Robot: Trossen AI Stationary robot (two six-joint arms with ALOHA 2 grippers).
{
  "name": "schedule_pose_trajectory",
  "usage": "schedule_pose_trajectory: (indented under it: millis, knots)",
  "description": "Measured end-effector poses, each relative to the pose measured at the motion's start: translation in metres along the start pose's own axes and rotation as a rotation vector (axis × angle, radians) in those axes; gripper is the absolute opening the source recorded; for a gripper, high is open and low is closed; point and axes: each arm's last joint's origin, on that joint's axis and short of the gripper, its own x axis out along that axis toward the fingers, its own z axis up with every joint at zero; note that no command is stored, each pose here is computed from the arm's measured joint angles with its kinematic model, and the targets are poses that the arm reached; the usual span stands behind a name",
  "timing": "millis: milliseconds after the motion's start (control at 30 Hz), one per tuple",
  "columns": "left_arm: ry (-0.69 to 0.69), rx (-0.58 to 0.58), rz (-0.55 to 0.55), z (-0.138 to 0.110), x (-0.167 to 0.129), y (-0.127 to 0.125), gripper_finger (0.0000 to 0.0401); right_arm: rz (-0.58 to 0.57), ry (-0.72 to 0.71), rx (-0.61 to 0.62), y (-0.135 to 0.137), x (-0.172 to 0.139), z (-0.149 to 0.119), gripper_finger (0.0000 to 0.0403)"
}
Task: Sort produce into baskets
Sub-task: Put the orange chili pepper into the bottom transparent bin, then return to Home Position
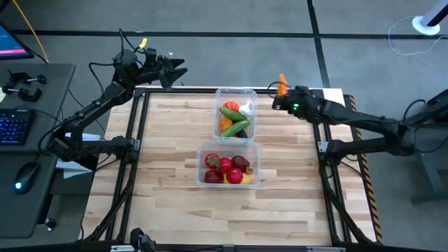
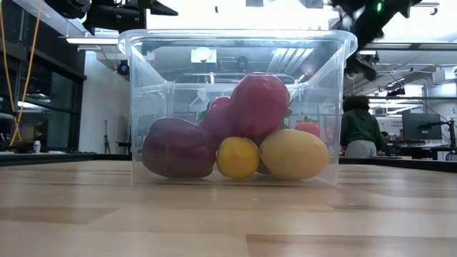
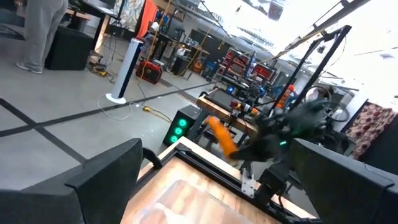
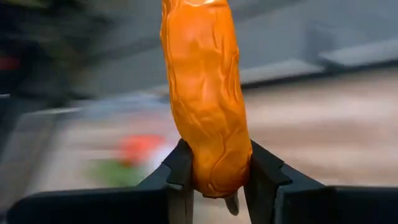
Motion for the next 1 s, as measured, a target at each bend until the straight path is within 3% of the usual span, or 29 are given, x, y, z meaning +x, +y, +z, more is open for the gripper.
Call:
schedule_pose_trajectory:
  millis: [133,233,400,633,833,1000]
  knots:
    - [0.011,-0.027,-0.025,-0.002,0.004,-0.005,0.0393,0.360,-0.031,-0.068,0.031,-0.018,0.002,0.0077]
    - [0.045,-0.074,-0.096,-0.007,0.010,-0.016,0.0393,0.501,-0.021,-0.073,0.052,-0.018,-0.008,0.0077]
    - [0.103,-0.115,-0.256,-0.022,0.028,-0.056,0.0393,0.535,0.043,-0.120,0.074,0.003,-0.041,0.0096]
    - [0.071,-0.116,-0.258,-0.050,0.044,-0.124,0.0393,0.564,0.103,-0.133,0.087,0.034,-0.066,0.0243]
    - [0.043,-0.149,-0.224,-0.066,0.040,-0.165,0.0393,0.609,0.080,-0.200,0.092,0.034,-0.053,0.0332]
    - [0.023,-0.160,-0.246,-0.077,0.032,-0.197,0.0393,0.782,0.112,-0.275,0.097,0.010,-0.024,0.0348]
